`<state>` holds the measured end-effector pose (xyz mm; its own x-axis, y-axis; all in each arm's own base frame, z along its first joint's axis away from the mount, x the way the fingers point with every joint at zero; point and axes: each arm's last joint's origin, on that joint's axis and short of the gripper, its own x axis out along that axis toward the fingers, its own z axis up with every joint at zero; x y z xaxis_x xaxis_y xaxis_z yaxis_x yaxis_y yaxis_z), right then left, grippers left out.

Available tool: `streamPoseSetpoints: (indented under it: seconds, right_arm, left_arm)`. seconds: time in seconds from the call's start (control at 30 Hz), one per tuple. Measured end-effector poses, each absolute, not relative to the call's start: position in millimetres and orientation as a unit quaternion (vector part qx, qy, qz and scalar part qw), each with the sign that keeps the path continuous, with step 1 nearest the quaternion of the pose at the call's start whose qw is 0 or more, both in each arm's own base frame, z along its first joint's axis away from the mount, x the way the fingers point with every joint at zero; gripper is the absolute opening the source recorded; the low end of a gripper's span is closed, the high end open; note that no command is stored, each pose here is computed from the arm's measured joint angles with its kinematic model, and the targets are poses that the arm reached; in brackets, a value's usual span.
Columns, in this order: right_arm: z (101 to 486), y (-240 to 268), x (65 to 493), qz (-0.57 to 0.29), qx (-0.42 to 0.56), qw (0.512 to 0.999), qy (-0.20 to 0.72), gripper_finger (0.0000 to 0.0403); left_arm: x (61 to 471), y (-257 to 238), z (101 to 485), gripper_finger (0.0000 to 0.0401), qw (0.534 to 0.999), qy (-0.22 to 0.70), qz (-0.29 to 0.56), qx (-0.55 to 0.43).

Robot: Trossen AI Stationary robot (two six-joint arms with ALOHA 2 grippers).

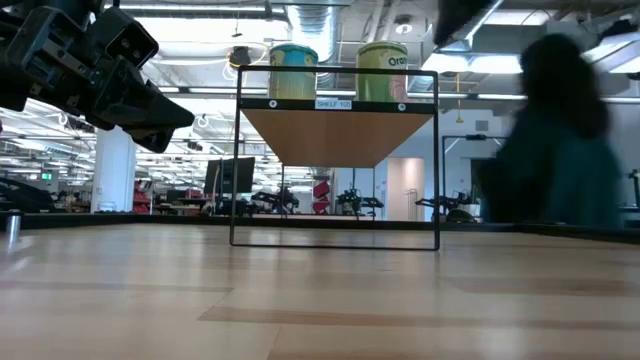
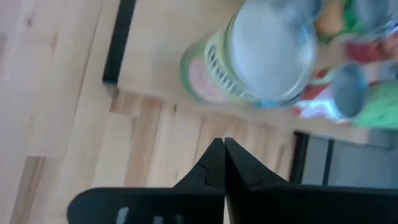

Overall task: Pick and place cans onto a shelf
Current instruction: Put the canned oranges on the shelf aligned with other cans

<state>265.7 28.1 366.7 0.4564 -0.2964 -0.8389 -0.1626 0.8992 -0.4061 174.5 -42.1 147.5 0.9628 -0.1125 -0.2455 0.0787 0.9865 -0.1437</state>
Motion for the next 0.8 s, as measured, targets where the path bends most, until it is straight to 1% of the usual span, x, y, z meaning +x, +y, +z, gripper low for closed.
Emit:
streamPoseSetpoints:
  seconds: [0.17, 0.37, 0.67, 0.8]
  right_arm:
    - [341, 20, 274, -0.048, -0.215, 0.815, 0.536, 0.0007]
    - [324, 9, 290, -0.056, -0.21, 0.809, 0.546, 0.0007]
    - [329, 8, 298, -0.049, -0.201, 0.84, 0.501, 0.0009]
    - [329, 8, 298, -0.048, -0.2, 0.84, 0.502, 0.0007]
  left_arm:
    - [175, -42, 148, 0.0, 0.988, 0.127, -0.046, -0.068]
    - [175, -42, 148, 0.0, 0.988, 0.127, -0.043, -0.076]
    - [175, -42, 148, 0.0, 0.988, 0.127, -0.043, -0.076]
    - [175, -42, 148, 0.0, 0.988, 0.127, -0.042, -0.076]
